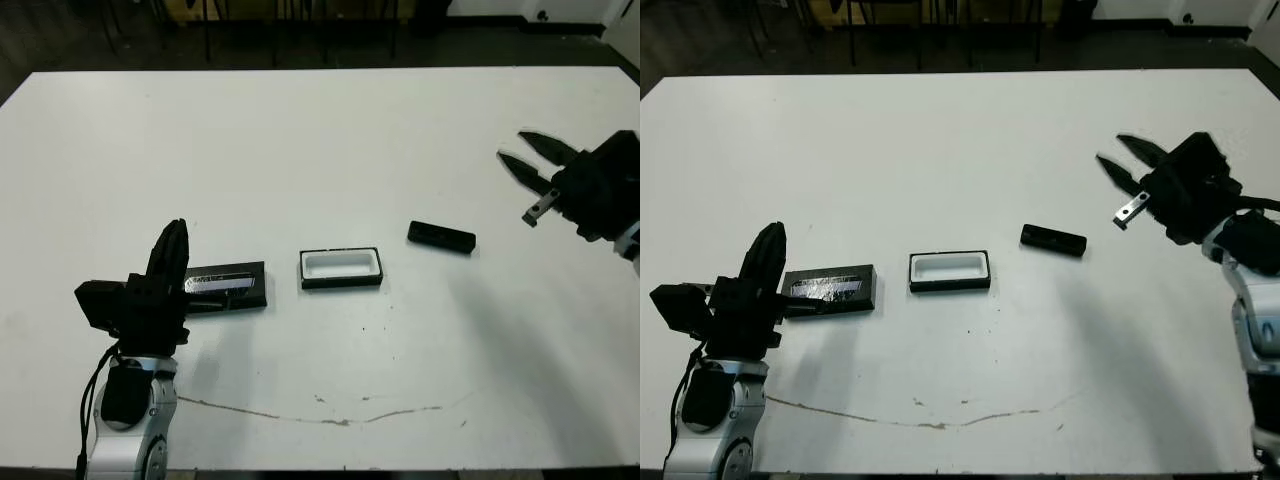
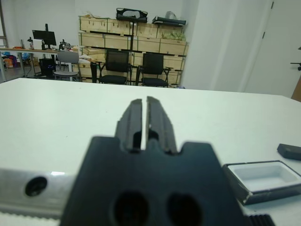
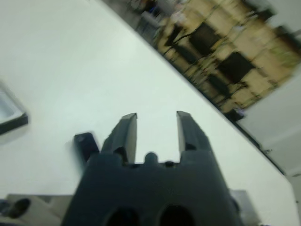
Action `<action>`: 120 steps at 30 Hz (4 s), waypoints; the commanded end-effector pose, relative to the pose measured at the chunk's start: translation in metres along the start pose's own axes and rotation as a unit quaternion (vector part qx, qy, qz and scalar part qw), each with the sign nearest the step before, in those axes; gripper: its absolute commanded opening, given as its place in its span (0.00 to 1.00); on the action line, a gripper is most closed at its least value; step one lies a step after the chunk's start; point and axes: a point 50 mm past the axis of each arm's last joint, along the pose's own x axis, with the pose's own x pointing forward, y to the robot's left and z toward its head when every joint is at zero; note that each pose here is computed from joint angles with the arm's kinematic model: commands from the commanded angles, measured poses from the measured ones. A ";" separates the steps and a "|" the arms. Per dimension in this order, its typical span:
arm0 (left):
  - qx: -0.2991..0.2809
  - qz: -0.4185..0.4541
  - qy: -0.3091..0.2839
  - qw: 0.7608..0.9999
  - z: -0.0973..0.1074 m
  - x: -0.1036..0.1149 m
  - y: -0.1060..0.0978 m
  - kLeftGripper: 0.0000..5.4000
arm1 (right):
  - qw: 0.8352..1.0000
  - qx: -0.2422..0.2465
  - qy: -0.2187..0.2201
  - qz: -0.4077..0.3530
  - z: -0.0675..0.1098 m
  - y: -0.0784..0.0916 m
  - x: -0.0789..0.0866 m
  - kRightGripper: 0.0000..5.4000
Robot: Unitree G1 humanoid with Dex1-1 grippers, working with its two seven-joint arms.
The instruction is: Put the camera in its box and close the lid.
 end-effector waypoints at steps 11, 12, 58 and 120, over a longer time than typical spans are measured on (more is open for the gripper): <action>0.010 0.001 0.021 1.000 -0.007 -0.005 0.004 0.00 | 0.980 0.135 0.044 0.136 -0.041 -0.013 0.016 0.73; 0.011 0.002 0.021 1.000 -0.007 -0.005 0.004 0.00 | 0.977 0.151 0.043 0.145 -0.044 -0.013 0.017 0.76; 0.011 -0.008 0.023 1.000 -0.011 -0.006 0.003 0.00 | 0.952 0.150 0.126 0.234 -0.085 0.025 0.030 1.00; 0.018 -0.001 0.032 0.999 -0.012 -0.009 -0.001 0.00 | 0.948 0.087 -0.010 0.305 0.012 0.022 0.046 0.13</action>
